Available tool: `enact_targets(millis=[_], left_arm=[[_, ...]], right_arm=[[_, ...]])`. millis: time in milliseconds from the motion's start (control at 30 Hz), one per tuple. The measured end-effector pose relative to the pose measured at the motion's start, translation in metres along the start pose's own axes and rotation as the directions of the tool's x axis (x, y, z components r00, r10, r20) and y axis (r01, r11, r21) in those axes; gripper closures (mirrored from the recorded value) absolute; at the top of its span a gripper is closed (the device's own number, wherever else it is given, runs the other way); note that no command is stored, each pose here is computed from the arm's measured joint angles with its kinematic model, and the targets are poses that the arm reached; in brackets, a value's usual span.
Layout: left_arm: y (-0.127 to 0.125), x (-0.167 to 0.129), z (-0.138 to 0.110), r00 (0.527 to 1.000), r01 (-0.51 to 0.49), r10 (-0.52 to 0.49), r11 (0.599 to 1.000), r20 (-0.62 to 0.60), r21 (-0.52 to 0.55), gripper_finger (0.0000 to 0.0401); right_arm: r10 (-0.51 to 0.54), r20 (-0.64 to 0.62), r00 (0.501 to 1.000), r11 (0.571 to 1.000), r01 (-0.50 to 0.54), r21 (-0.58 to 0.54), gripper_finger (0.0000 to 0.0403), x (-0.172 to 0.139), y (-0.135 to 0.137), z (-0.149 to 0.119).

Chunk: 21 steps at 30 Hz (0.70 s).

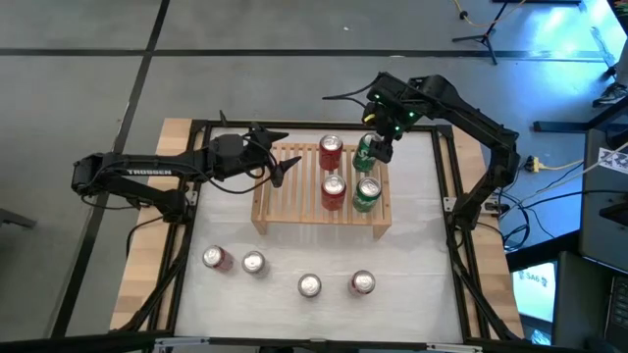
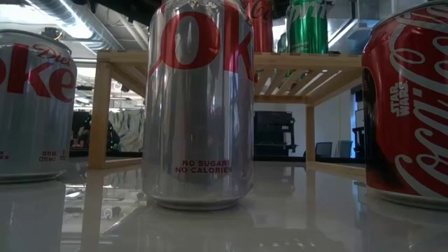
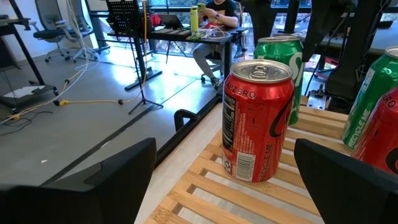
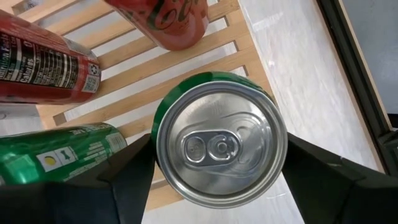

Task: Place canned beverage on shelf
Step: Adjust the green soda can on the shelf

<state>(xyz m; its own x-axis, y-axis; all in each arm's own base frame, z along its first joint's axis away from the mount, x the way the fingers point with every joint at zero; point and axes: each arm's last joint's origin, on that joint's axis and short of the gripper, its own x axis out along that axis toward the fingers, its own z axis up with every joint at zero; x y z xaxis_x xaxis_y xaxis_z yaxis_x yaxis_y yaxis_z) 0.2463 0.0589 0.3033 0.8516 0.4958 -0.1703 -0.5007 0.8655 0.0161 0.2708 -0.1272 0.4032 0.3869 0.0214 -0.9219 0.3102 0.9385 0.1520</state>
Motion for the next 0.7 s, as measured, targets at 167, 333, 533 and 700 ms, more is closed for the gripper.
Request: enact_targets(millis=[167, 333, 533, 700], left_arm=[[0.0000, -0.0001, 0.0001, 1.000, 0.000, 0.000, 1.000, 0.000, 0.000, 0.0028], [0.0000, -0.0001, 0.0001, 1.000, 0.000, 0.000, 1.000, 0.000, 0.000, 0.0028], [0.0000, -0.0001, 0.0000, 1.000, 0.000, 0.000, 1.000, 0.000, 0.000, 0.0028], [0.0000, -0.0001, 0.0001, 1.000, 0.000, 0.000, 1.000, 0.000, 0.000, 0.0028]], right_arm=[[0.008, 0.003, 1.000, 1.000, -0.008, -0.003, 0.0097, 0.0000, 0.0002, 0.0003], [0.011, 0.004, 1.000, 1.000, -0.011, -0.007, 0.0097, 0.0001, 0.0003, 0.0004], [0.011, 0.005, 1.000, 1.000, -0.011, -0.007, 0.0097, 0.0002, 0.0002, 0.0005], [0.011, 0.012, 1.000, 1.000, -0.010, -0.009, 0.0097, 0.0005, 0.0001, 0.0013]])
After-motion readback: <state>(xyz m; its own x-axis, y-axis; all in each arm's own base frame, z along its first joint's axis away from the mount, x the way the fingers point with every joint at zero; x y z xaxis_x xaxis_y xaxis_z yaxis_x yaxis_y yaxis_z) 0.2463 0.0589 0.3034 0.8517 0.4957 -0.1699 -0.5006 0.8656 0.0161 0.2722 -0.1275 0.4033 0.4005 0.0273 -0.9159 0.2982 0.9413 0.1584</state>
